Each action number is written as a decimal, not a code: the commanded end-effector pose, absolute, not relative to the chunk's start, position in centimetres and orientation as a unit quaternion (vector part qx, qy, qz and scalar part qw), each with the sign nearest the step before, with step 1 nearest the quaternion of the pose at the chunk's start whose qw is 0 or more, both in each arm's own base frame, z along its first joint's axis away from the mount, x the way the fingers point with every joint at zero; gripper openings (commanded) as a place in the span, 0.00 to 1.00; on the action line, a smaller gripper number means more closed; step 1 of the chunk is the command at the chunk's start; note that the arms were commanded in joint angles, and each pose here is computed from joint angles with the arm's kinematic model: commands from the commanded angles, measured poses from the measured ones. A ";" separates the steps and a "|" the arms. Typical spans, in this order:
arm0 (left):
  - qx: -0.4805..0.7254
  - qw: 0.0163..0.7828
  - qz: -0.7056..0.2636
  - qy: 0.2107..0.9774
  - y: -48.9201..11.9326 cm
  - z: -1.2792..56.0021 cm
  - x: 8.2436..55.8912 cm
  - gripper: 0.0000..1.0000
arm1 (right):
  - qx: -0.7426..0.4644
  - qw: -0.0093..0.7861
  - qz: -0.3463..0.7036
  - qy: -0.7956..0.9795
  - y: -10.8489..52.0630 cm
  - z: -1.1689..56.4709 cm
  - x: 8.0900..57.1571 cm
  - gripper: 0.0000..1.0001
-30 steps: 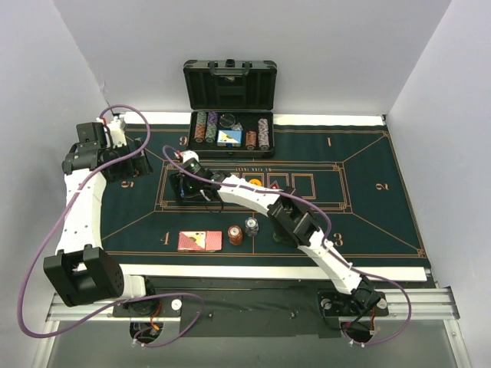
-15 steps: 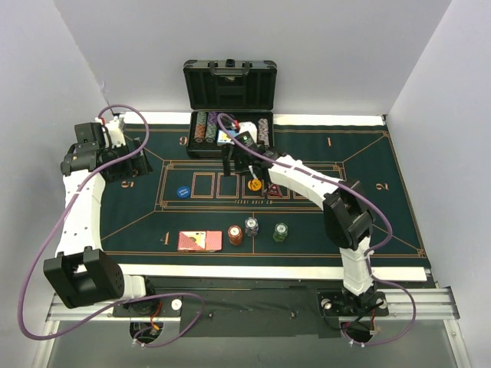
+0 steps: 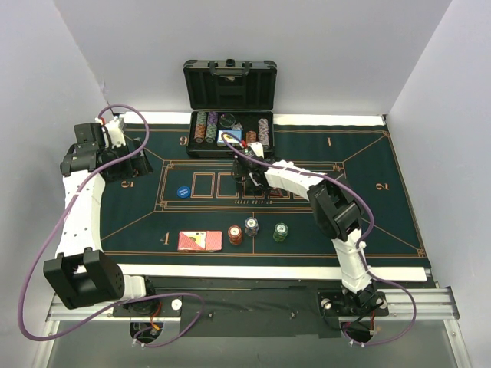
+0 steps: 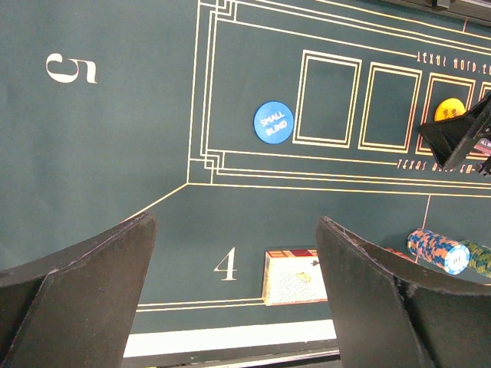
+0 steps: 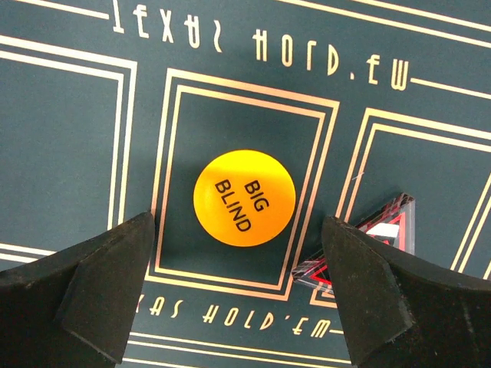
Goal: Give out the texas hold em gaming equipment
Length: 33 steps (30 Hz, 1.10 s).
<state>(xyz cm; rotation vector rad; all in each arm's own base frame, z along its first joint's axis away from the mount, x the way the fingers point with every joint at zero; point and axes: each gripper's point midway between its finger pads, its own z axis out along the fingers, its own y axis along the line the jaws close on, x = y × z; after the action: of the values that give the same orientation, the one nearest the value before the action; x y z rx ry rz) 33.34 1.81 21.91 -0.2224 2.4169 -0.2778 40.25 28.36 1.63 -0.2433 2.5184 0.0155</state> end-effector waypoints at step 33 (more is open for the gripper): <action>-0.085 0.373 -0.113 0.917 2.2 24.0 33.4 0.96 | 0.078 0.258 -0.115 0.956 14.4 1.0 43.5 0.27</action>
<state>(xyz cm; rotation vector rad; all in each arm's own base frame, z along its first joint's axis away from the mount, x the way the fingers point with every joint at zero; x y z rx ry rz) 33.28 2.01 21.97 -0.2415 2.4133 -0.2906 44.07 20.35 1.46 0.0942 2.5376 -0.1042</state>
